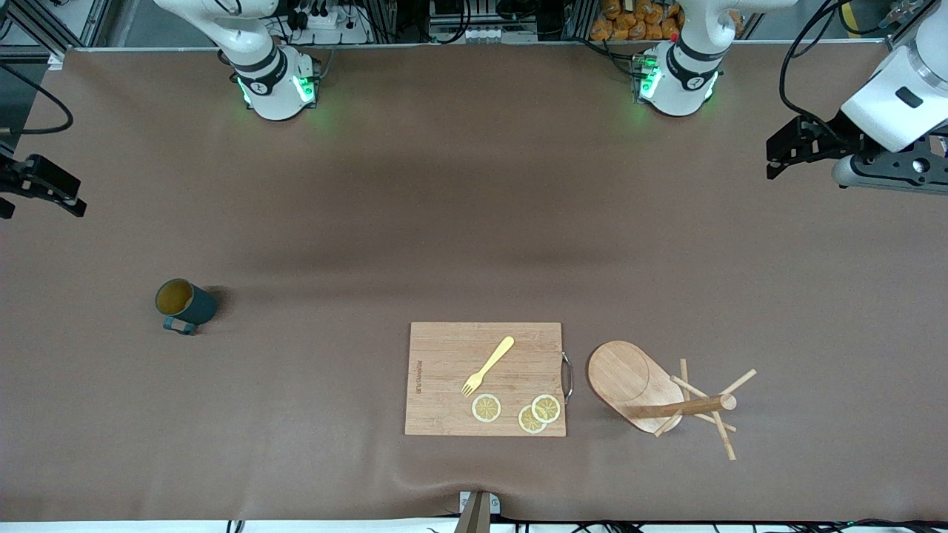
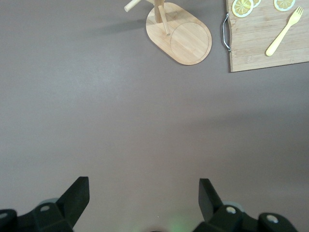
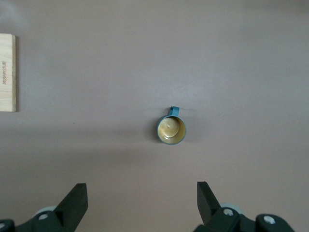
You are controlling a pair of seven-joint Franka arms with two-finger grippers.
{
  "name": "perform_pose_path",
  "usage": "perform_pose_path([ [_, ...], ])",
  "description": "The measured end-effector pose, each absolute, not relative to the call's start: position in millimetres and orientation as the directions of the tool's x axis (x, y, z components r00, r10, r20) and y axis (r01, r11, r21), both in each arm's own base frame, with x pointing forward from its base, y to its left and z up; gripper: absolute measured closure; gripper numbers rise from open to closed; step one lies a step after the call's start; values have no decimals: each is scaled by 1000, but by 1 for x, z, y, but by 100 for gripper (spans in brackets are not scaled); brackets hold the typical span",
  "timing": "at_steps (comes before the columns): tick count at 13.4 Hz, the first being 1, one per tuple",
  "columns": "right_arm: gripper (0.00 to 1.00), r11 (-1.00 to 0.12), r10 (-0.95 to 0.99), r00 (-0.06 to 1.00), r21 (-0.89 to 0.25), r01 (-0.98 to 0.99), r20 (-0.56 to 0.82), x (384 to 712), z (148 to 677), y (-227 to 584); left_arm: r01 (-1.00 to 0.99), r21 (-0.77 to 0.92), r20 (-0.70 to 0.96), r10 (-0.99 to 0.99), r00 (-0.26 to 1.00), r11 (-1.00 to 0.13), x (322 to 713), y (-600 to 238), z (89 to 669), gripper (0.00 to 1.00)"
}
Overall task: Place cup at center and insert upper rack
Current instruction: 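Reach the right gripper down toward the teal mug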
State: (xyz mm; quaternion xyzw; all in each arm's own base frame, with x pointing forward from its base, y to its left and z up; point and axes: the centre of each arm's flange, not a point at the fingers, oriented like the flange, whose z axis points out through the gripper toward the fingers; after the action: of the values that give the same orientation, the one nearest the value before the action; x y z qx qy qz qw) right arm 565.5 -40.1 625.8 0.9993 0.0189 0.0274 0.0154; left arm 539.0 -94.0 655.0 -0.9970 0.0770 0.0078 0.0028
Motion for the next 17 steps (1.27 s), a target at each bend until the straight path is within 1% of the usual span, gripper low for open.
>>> perform_pose_path([
  [2, 0, -999, 43, 999, 30, 43, 12, 579, 600, -40, -153, -4, -16, -153, 988, -988, 539, -94, 655, 0],
  [4, 0, -999, 44, 999, 31, 44, -10, 586, 586, -40, -153, -5, -17, -153, 988, -988, 539, -94, 655, 0],
  [10, 0, -999, 37, 997, 28, 38, -61, 597, 557, -46, -153, -6, -17, -153, 988, -988, 539, -94, 655, 0],
  [13, 0, -1000, 19, 991, 20, 21, -130, 596, 536, -57, -153, -6, -17, -153, 988, -988, 539, -94, 655, 0],
  [17, 0, -1000, 3, 968, 5, 5, -249, 593, 475, -67, -153, -7, -17, -153, 988, -988, 539, -94, 655, 0],
])
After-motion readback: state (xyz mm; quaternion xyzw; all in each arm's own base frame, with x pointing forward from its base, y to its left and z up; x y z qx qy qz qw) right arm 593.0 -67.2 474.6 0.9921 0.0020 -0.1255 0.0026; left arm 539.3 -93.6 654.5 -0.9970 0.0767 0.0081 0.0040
